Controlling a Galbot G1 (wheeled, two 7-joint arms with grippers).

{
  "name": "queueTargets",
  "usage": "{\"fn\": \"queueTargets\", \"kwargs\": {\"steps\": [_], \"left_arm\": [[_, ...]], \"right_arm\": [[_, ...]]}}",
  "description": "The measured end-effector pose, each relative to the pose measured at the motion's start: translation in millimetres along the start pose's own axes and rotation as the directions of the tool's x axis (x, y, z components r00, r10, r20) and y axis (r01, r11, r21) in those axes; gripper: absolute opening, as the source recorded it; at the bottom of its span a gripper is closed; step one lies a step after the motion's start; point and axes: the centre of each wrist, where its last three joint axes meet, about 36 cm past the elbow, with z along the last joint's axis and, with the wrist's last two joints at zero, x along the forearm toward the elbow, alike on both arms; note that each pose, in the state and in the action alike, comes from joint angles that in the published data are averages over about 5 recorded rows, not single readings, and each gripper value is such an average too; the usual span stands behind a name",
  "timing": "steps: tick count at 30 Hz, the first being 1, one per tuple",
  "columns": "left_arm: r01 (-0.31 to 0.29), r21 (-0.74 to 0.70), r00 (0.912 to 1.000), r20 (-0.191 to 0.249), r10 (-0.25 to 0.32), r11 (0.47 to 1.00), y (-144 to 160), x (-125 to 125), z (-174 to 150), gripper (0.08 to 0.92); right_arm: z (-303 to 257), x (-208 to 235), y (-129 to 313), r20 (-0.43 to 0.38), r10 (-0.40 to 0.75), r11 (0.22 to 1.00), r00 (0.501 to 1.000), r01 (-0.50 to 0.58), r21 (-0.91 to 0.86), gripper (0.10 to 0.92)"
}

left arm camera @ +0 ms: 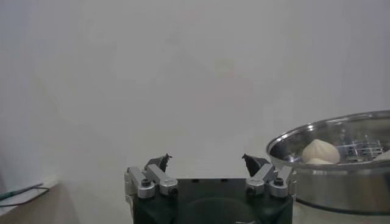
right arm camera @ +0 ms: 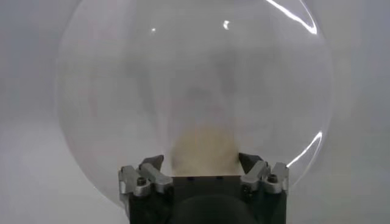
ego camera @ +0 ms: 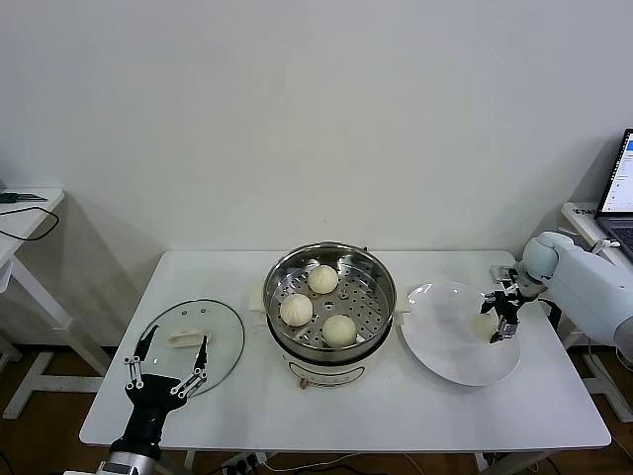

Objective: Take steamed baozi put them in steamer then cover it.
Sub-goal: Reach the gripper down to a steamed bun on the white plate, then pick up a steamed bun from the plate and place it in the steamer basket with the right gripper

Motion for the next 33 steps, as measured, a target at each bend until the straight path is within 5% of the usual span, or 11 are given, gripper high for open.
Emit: {"fn": "queueTargets", "kwargs": {"steps": [16, 33], "left_arm": [[-0.018, 0.007, 0.9998, 0.002, 0.018, 1.0, -3.7, -0.3, -3.5, 0.823], [-0.018, -0.009, 0.9998, 0.004, 0.018, 1.0, -0.4, -0.6, -4.8, 0.823]], "right_arm": [[-22.3, 61.3, -16.6, 0.023, 0.01, 0.998, 1.0, -0.012, 0.058, 0.649], [-222.2, 224.4, -41.7, 0.158, 0.0, 0.949, 0.988, -0.049, 0.312, 0.662]]}}
